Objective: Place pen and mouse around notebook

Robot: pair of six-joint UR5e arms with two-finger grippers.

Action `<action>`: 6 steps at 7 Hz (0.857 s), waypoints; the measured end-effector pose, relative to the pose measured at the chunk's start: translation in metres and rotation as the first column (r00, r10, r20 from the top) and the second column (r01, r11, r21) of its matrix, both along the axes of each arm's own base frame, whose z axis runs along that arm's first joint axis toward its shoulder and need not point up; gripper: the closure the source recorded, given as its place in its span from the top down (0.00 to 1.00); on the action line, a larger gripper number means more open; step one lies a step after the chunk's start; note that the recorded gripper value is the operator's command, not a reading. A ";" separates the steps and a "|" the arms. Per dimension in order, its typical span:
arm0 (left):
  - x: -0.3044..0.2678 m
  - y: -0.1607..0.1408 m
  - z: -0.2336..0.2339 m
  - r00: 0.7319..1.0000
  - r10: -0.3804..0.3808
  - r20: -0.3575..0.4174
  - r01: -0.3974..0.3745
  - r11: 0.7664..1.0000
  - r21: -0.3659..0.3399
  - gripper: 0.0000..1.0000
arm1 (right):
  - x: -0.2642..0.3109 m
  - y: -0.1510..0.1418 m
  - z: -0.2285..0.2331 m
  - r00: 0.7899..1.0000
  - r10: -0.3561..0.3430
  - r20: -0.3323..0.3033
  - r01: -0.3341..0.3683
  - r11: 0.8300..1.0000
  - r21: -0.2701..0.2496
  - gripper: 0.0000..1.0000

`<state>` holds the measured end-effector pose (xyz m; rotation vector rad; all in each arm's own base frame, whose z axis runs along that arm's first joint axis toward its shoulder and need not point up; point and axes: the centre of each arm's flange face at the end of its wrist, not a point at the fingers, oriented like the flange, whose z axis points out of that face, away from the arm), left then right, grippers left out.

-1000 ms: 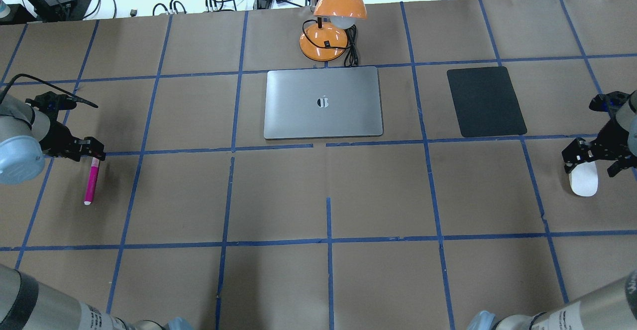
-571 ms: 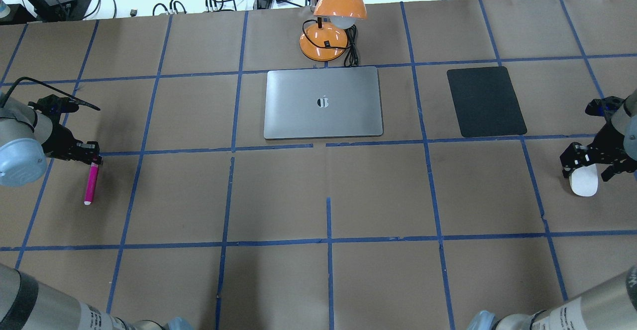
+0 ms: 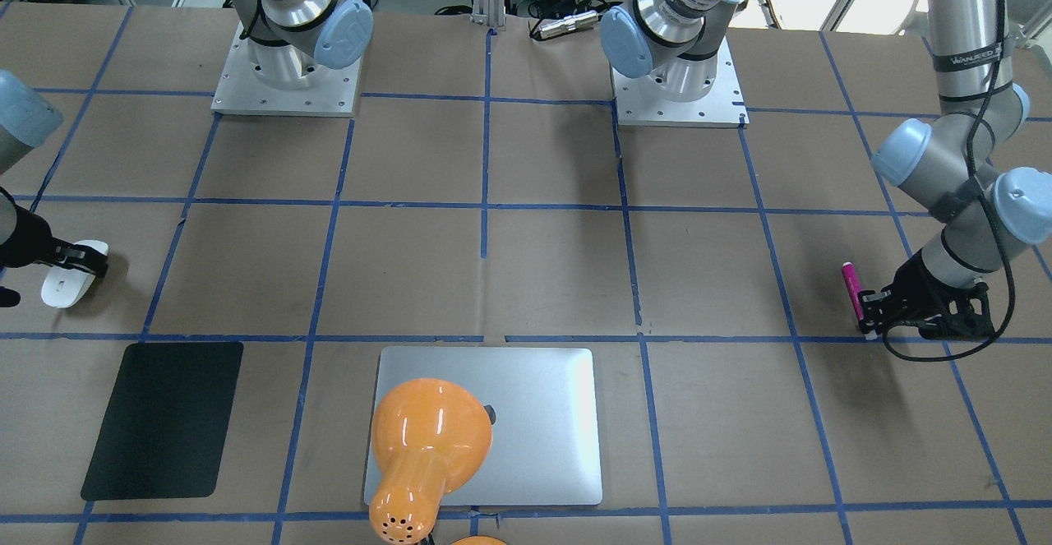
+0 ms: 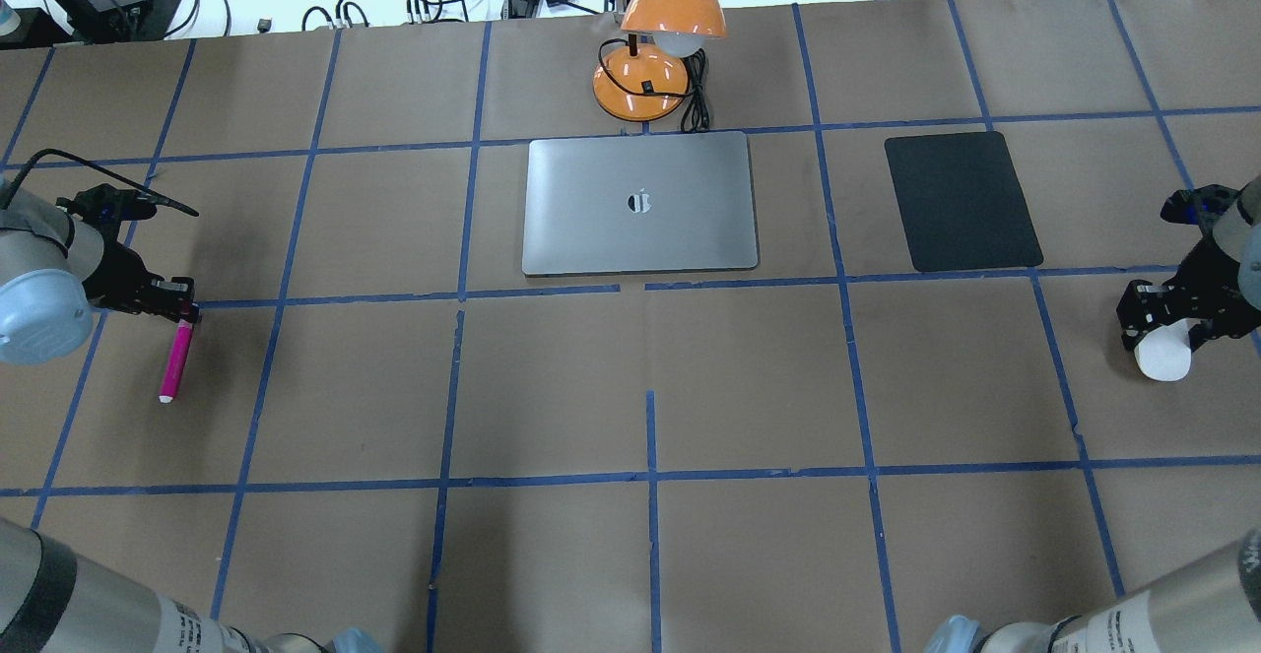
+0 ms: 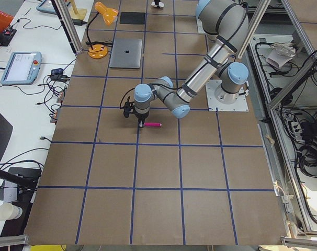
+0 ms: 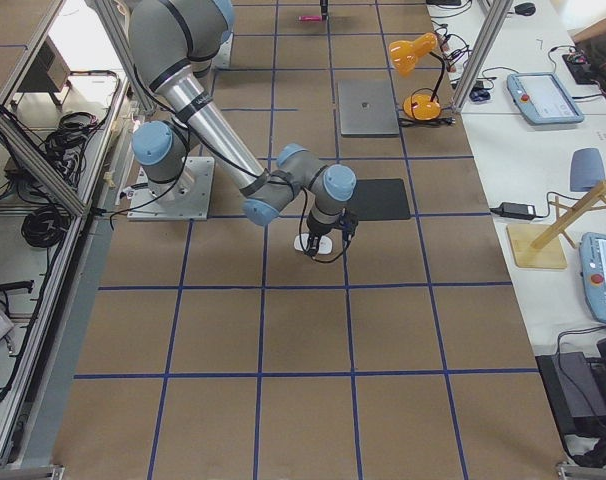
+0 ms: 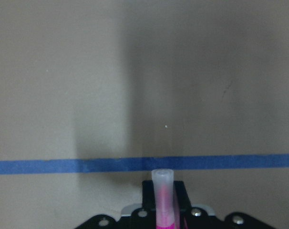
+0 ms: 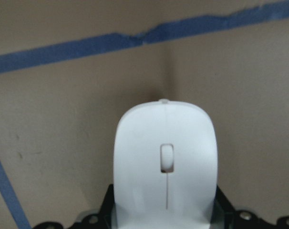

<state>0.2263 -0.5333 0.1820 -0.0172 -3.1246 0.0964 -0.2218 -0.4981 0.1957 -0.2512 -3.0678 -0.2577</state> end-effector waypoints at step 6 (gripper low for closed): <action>-0.180 -0.087 0.073 0.883 0.468 0.032 -0.469 0.878 0.101 0.00 | 0.176 -0.161 0.033 0.940 0.339 0.020 -0.338 0.939 -0.058 0.11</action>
